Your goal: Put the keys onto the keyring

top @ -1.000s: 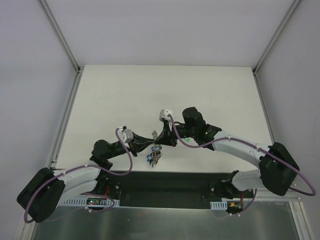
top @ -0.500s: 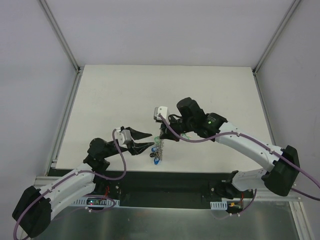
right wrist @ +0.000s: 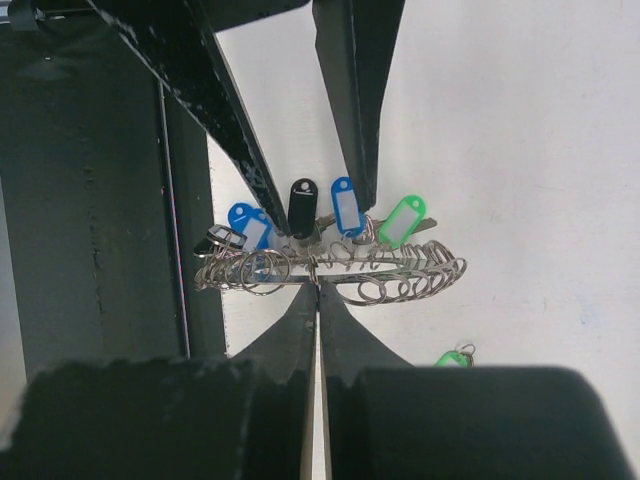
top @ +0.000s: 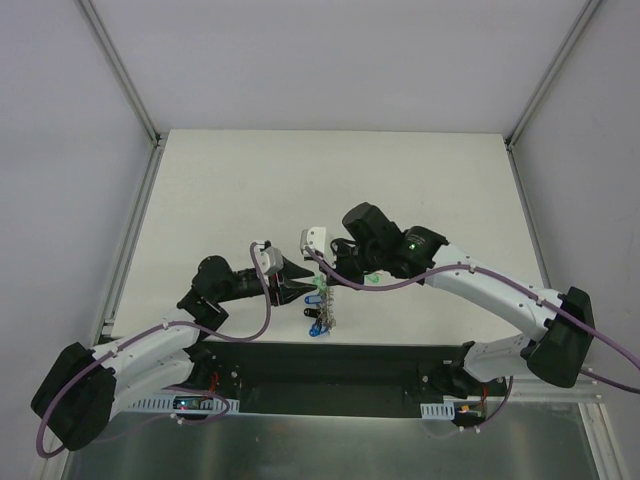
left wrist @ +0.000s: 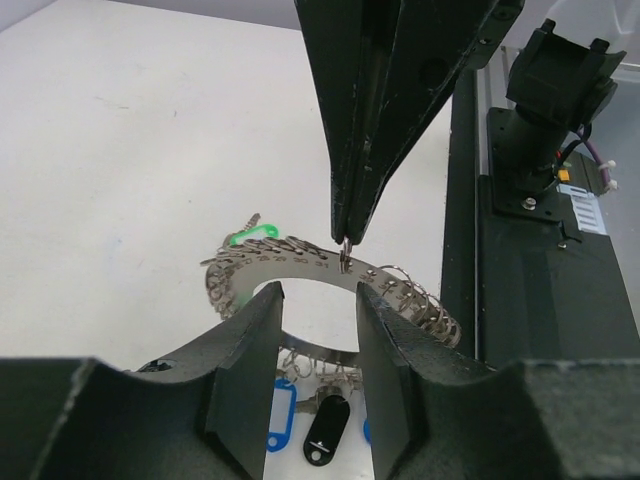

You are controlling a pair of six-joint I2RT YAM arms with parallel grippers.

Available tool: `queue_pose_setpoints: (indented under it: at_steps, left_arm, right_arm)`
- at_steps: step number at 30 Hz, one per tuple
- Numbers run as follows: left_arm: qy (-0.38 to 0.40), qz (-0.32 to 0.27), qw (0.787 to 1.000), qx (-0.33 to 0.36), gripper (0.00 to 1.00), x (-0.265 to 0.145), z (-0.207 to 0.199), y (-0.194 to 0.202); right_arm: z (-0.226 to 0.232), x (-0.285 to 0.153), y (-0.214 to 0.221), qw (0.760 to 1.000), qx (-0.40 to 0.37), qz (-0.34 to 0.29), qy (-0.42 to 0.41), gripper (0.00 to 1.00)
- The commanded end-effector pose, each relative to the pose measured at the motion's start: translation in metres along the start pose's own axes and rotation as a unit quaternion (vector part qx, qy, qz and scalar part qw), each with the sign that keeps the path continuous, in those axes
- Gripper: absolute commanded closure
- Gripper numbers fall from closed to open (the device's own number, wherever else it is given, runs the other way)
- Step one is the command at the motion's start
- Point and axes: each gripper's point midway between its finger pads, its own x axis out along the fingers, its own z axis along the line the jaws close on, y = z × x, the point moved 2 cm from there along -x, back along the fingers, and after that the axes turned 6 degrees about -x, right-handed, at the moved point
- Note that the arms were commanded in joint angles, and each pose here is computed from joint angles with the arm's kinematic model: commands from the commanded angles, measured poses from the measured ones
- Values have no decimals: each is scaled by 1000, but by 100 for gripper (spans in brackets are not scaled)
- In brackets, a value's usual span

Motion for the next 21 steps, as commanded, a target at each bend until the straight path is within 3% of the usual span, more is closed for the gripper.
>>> queue_pose_setpoints:
  at_steps: [1,6,12,21]
  left_arm:
    - [57,-7,998,25,66,11,-14,-17]
    - [77,3,997,21,67,19,-17,-13]
    - [81,6,996,21,81,23,-16,-11]
    - [78,10,997,16,85,27,-14,-10]
  right_arm:
    - [-8,-9,-23,999,-31,-21,18,99]
    - [-6,-7,-25,999,-35,-21,14,99]
    - [-5,-6,-25,999,-39,-22,13,99]
    - [-3,-4,-29,999,-43,-23,8,99]
